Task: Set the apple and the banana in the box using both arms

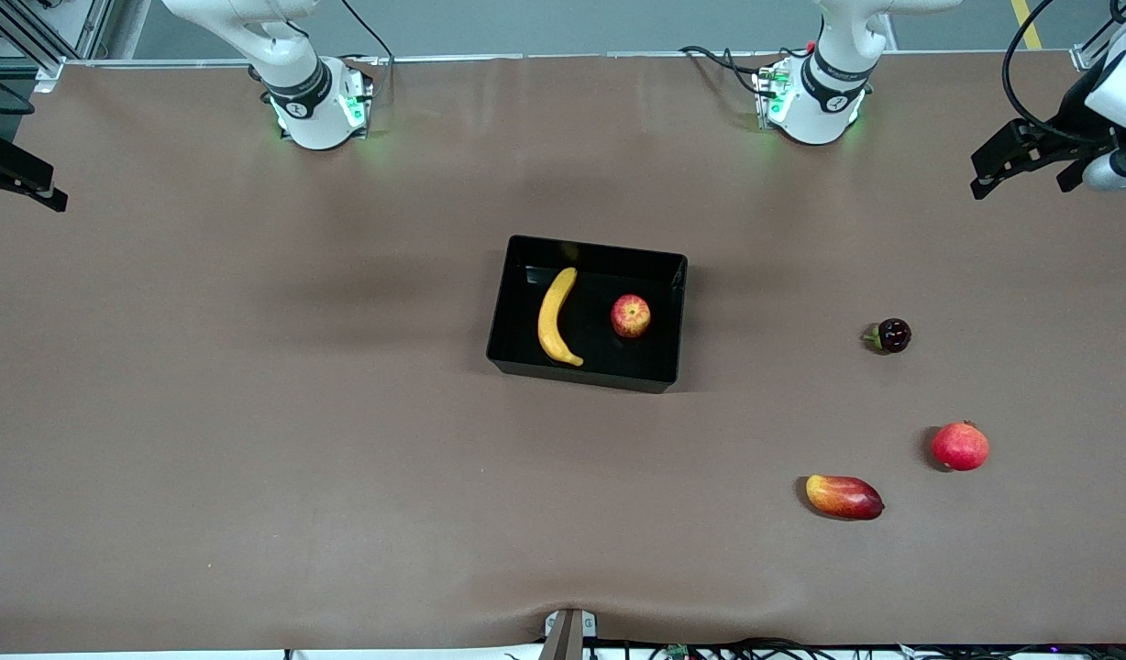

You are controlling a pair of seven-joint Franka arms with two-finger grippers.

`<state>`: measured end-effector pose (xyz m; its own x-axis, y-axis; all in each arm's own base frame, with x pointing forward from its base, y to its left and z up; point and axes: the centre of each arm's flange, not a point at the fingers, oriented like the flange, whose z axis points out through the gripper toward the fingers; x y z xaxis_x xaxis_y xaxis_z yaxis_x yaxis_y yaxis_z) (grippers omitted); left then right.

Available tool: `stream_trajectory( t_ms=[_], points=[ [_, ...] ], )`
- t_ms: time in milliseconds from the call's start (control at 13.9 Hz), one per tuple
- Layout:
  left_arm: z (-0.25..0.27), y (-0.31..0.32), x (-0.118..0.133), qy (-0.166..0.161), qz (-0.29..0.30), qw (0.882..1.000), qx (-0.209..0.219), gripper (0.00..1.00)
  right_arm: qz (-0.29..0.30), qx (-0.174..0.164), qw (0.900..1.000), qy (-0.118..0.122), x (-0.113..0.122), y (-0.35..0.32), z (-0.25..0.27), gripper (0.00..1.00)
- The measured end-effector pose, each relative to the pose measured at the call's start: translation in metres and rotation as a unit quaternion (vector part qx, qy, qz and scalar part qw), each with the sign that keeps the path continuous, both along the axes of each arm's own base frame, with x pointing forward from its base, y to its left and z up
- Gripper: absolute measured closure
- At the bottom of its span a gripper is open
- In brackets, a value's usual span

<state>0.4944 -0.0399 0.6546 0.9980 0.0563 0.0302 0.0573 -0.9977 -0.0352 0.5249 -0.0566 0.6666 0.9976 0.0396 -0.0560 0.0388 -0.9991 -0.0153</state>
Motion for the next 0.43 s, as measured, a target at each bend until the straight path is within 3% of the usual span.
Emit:
stream_trajectory(
  t_ms=[432],
  points=[
    [-0.0077,-0.0018,0.0061,0.008,-0.002,1.000,0.000,0.00,0.000,0.000,1.000,0.000,0.0000,-0.0001,0.0000,0.00]
  ],
)
